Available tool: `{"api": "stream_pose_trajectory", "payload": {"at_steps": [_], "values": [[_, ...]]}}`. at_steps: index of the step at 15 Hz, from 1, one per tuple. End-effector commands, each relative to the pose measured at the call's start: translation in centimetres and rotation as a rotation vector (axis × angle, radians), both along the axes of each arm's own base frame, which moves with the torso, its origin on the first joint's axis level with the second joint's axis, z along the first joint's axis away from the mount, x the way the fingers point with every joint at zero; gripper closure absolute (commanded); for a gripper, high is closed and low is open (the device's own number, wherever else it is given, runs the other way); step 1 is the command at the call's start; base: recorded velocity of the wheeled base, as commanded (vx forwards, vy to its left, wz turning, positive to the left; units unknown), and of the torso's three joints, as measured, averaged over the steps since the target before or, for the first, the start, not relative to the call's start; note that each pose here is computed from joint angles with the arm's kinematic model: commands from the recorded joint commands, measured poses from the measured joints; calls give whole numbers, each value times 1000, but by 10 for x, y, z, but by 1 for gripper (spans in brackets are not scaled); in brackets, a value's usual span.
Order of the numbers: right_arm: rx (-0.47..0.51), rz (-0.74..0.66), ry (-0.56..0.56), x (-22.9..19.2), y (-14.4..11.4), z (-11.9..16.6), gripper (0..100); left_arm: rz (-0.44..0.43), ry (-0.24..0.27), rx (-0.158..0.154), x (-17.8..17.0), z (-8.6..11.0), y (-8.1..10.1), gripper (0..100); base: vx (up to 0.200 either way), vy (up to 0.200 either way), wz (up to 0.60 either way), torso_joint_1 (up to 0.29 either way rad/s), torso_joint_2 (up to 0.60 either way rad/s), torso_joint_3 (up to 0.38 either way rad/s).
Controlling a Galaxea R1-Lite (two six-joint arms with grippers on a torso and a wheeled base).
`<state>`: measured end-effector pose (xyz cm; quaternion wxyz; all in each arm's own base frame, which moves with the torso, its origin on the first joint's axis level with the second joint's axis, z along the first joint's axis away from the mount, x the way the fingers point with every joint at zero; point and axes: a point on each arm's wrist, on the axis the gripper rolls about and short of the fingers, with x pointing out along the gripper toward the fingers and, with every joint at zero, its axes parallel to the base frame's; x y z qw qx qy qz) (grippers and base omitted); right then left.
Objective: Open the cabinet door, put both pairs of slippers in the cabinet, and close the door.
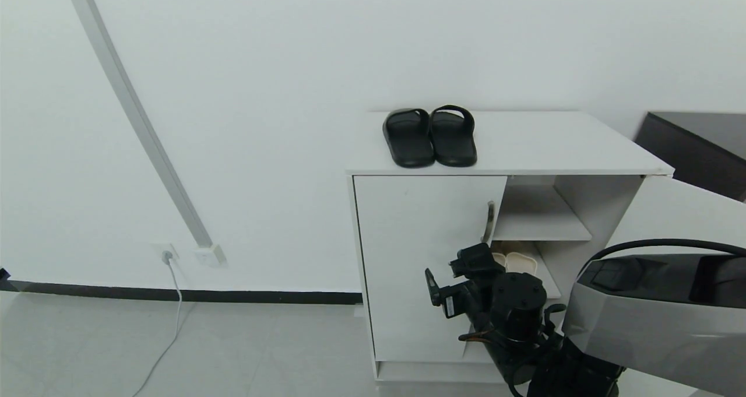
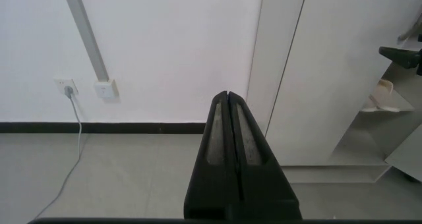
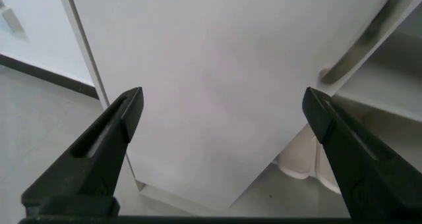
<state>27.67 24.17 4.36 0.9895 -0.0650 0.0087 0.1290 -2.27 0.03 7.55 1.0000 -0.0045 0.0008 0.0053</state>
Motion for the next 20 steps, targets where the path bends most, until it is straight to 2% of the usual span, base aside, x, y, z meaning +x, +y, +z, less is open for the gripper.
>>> {"api": "stream_pose_trajectory", "payload": {"at_steps": [1, 11, 14, 17, 20], "values": [[1, 0, -1, 0, 0, 0, 0, 0, 0, 0, 0, 0, 0, 100, 0, 0, 0, 217, -520, -320], [4, 28, 1, -2, -1, 2, 0, 2, 0, 0, 0, 0, 0, 100, 0, 0, 0, 239, -560, -322], [-16, 38, -10, -2, -1, 4, 0, 3, 0, 0, 0, 0, 0, 100, 0, 0, 0, 92, -214, -116], [12, 53, -48, -5, 4, 28, 0, 2, 0, 0, 0, 0, 0, 100, 0, 0, 0, 0, 0, 0], [47, 54, -43, -6, 4, 66, 0, 2, 0, 0, 0, 0, 0, 100, 0, 0, 0, 0, 0, 0]]}}
